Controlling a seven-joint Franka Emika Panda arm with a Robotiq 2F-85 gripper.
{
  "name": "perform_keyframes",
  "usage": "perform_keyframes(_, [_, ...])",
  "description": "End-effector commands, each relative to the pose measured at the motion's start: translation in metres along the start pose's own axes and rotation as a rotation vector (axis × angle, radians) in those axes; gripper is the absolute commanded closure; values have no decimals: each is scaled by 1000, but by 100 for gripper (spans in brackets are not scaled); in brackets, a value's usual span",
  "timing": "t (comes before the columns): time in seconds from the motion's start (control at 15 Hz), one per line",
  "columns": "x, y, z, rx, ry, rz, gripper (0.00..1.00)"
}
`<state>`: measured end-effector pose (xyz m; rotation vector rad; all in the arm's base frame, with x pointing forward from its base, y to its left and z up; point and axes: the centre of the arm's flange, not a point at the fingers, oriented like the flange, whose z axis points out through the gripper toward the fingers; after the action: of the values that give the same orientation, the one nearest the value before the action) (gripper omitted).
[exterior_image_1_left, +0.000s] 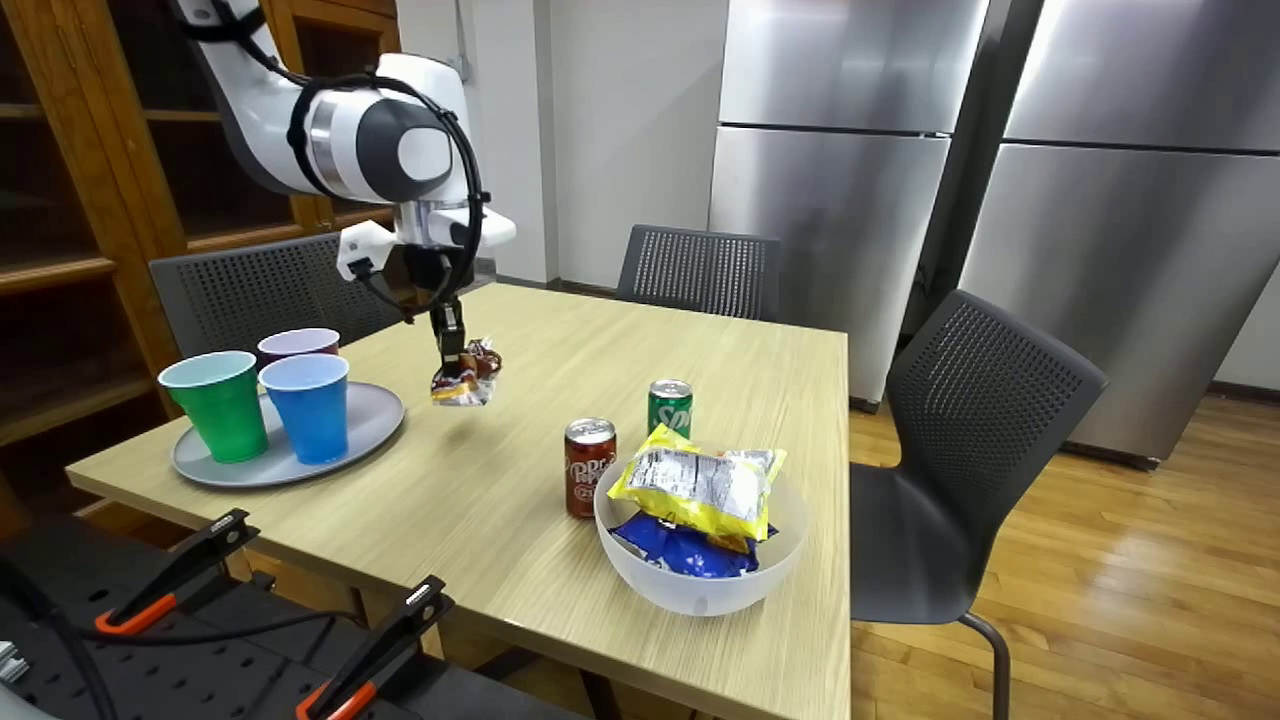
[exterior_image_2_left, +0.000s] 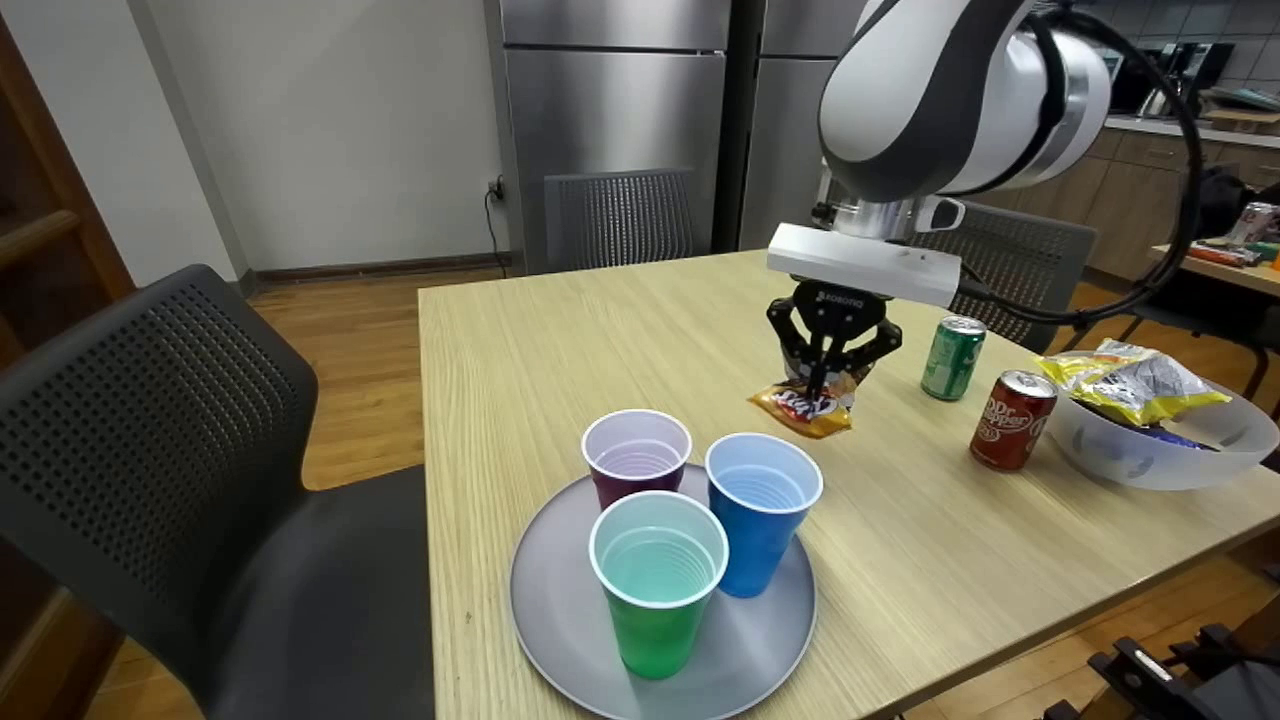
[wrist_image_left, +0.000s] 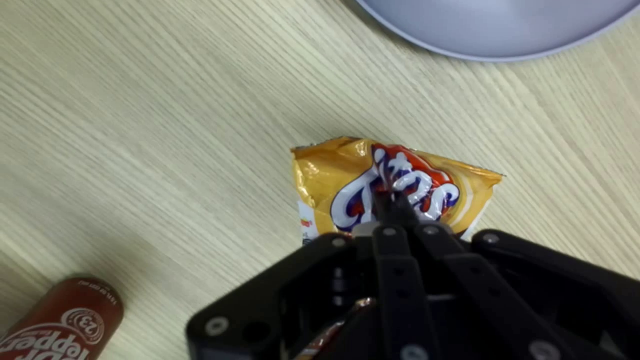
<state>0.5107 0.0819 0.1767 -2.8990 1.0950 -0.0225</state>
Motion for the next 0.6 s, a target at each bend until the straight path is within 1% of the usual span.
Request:
perform_keyframes(0.0, [-4, 23, -42, 47, 10, 8, 100])
perform_keyframes(0.53, [16, 66, -100, 120, 46, 90, 100])
